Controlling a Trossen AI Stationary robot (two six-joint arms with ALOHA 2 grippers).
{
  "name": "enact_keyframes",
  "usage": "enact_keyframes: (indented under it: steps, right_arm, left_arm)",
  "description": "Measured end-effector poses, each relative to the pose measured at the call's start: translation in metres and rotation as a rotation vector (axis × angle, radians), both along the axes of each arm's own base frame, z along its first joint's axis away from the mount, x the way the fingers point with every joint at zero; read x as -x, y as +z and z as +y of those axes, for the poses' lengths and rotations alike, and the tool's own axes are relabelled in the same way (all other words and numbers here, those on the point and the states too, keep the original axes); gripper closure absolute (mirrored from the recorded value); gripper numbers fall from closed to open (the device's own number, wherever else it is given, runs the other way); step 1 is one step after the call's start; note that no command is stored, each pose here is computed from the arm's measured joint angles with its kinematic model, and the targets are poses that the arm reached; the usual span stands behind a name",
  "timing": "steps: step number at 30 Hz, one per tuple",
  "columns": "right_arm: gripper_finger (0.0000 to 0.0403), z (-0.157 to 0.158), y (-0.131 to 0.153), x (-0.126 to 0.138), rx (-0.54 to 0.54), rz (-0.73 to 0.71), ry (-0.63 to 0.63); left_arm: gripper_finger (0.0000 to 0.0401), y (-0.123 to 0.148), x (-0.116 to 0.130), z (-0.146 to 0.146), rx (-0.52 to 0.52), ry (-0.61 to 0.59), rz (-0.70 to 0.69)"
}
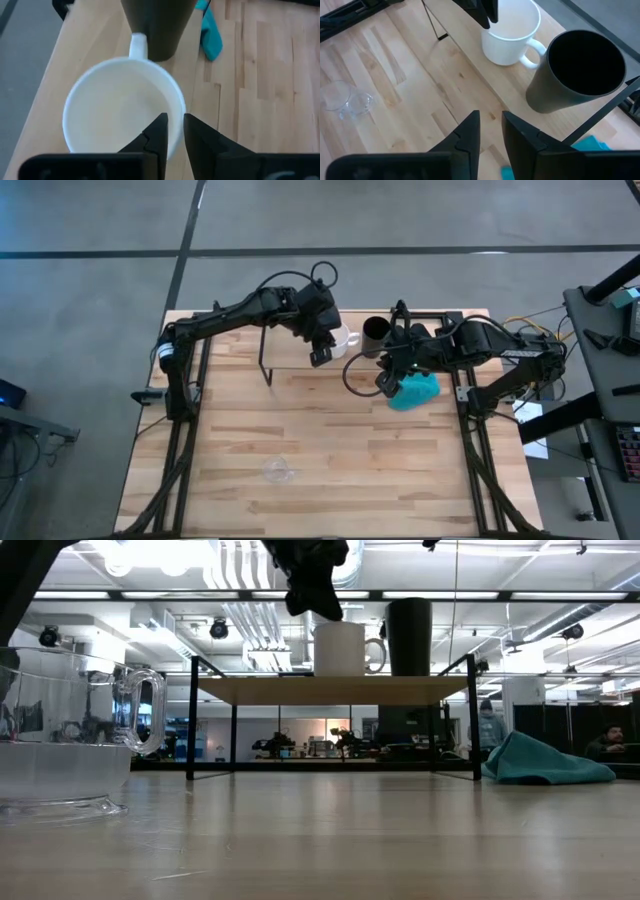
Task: Stack small to large cups/mugs on shelf
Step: Put the white mug on the shelf, then put the transparent mug on the shelf
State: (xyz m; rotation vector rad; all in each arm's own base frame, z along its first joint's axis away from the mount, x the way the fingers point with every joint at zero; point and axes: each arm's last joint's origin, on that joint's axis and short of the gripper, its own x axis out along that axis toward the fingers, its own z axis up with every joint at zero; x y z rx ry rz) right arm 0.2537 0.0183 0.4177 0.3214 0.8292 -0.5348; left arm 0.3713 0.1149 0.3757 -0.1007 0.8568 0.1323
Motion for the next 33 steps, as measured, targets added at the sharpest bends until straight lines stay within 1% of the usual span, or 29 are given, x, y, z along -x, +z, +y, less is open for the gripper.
enact_keyframes:
  steps: [4,7,12,14,19,22,25,30,33]
  right_arm:
    - [0.0323,0.000,0.000,0.000,0.001,0.001,0.002]
    - [0.0324,0.000,0.000,0.000,0.010,0.006,0.014]
    - [0.0329,0.000,0.000,0.000,0.019,0.013,0.029]
    - [0.0330,0.000,0.000,0.000,0.009,0.014,0.037]
    - [0.0325,0.003,-0.001,0.000,-0.059,0.021,0.089]
    - [0.0320,0.003,-0.001,0.000,-0.064,0.021,0.094]
    - [0.0315,0.003,-0.001,-0.001,-0.066,0.019,0.091]
    - [0.0306,0.003,-0.003,-0.004,-0.070,0.028,0.092]
    - [0.0303,0.005,-0.007,-0.009,-0.091,0.047,0.105]
  left_arm:
    - [0.0354,0.002,-0.001,0.000,0.000,0.006,-0.018]
    - [0.0354,0.008,0.003,-0.006,0.012,0.009,-0.022]
    - [0.0354,0.025,0.026,-0.025,0.047,-0.026,0.042]
    - [0.0354,0.028,0.036,-0.035,0.064,-0.040,0.093]
    - [0.0354,0.043,0.063,-0.061,0.149,-0.004,0.138]
    - [0.0354,0.048,0.074,-0.078,0.176,-0.016,0.172]
    - [0.0354,0.050,0.077,-0.097,0.207,-0.025,0.180]
    - [0.0354,0.047,0.079,-0.127,0.207,-0.112,0.222]
    - [0.0354,0.039,0.080,-0.141,0.239,-0.098,0.274]
